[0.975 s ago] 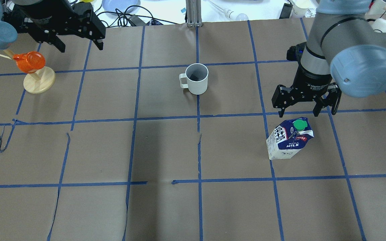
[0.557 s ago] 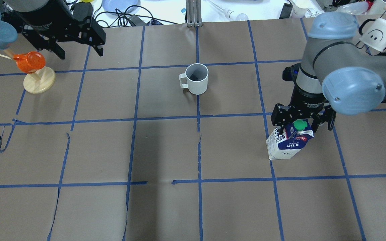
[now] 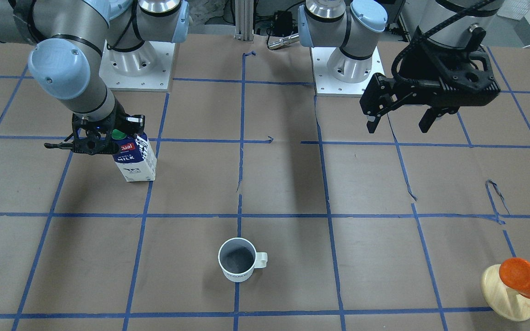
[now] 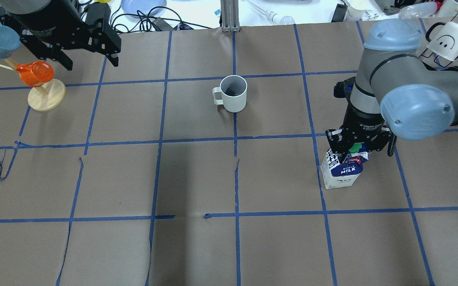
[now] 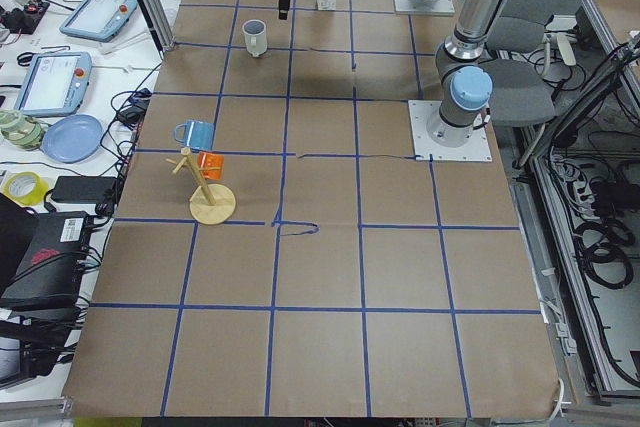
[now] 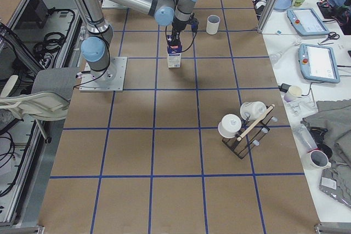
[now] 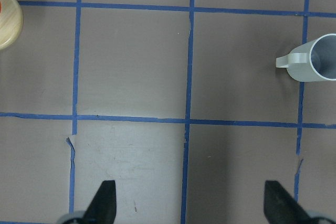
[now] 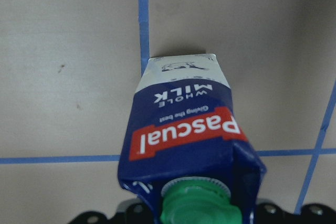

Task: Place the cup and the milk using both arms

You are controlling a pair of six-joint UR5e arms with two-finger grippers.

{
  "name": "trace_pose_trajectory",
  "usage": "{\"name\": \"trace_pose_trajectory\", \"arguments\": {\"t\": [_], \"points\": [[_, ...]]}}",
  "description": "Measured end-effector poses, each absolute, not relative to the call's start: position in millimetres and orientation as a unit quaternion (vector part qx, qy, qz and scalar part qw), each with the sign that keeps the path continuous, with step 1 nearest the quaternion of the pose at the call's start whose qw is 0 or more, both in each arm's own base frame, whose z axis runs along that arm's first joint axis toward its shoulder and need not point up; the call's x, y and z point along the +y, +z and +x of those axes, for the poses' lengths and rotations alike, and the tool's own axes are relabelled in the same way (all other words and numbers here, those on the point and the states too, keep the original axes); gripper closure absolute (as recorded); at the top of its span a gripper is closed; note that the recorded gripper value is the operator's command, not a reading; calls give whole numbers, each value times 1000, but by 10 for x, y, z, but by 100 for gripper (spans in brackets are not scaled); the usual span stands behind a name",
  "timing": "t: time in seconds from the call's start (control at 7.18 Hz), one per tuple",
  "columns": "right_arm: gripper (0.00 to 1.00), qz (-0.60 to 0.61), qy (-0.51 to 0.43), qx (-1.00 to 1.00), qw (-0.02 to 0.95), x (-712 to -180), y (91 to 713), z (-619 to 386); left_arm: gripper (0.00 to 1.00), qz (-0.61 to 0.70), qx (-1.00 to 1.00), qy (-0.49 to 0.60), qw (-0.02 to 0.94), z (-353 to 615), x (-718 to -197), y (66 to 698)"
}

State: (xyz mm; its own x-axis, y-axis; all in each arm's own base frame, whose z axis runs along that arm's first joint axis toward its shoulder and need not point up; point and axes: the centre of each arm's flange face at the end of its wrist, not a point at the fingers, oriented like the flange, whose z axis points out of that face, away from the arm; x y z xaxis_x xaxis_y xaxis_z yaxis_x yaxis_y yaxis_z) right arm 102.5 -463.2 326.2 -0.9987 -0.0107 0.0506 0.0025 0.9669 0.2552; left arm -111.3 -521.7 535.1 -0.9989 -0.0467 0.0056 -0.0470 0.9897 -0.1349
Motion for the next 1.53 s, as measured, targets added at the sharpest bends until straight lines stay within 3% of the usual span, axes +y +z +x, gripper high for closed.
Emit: {"name": "trace_pose_trajectory", "arguments": {"t": [0.42,0.98,1.53], "points": [[67,-5,-76,-997,10,-5030,3695,1046,0,23,-997,67,1,-1114,-5215,5344],[67,-11,-46,-999,-22,-6395,3882,1277,0,23,-998,65,2,-1129,-5221,5321],[66,-52,-55,-996,-43,-6627,3522,2202,0,22,-998,65,2,-1135,-5216,5326]]}}
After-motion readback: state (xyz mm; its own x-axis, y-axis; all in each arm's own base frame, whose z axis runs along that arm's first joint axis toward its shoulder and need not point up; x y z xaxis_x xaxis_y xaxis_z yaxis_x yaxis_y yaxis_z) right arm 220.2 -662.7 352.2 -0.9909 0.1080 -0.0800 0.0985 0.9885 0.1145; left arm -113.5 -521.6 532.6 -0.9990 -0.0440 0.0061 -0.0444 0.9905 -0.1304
